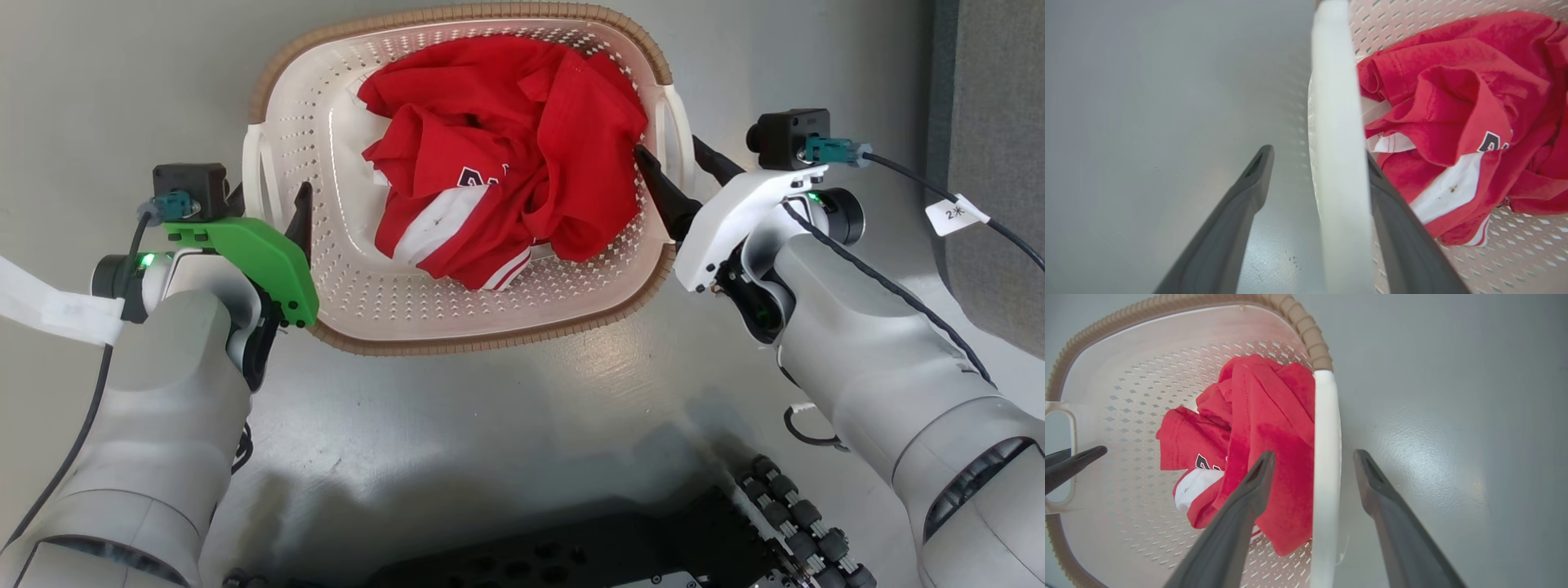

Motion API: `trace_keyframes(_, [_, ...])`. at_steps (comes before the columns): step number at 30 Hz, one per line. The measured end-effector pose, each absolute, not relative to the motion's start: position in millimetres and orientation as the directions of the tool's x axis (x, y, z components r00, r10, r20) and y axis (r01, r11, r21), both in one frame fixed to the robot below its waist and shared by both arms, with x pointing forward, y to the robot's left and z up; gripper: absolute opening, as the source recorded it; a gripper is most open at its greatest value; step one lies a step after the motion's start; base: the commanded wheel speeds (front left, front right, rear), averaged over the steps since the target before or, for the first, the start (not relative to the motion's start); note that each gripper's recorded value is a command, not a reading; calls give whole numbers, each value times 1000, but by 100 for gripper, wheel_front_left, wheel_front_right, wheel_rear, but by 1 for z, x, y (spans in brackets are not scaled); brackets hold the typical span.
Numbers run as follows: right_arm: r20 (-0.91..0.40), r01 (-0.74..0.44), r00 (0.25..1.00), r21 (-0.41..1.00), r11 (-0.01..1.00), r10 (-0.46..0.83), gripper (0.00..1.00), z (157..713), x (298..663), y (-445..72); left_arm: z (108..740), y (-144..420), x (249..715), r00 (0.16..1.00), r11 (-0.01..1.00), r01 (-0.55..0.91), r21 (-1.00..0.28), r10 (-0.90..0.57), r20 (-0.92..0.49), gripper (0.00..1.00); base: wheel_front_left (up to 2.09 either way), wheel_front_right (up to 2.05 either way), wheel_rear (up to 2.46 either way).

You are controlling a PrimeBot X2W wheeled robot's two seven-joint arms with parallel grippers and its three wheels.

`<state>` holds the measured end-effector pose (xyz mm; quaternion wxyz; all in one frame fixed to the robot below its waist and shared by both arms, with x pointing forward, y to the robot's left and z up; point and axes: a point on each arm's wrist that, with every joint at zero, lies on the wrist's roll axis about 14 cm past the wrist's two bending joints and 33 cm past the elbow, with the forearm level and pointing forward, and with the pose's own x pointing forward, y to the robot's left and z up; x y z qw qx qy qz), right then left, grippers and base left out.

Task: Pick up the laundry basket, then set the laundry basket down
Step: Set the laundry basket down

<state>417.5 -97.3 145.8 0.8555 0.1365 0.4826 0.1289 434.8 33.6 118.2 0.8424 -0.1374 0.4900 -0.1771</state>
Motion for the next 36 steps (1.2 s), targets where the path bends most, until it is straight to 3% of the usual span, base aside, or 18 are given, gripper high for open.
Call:
trace_keyframes(13, [-769, -73, 545, 353, 933, 333, 100, 163, 430, -103, 133, 36, 443, 478, 903, 179, -390, -426, -768, 100, 0, 0, 0])
trace_keyframes(27, [-636, -68, 715, 350, 934, 290, 100, 237, 479, -123, 193, 43, 483, 604, 909, 230, -348, -414, -681, 100, 0, 0, 0])
trace_keyframes(36, [-495, -111, 830, 308, 945, 259, 100, 309, 500, -145, 271, 26, 515, 723, 883, 284, -374, -454, -521, 100, 0, 0, 0])
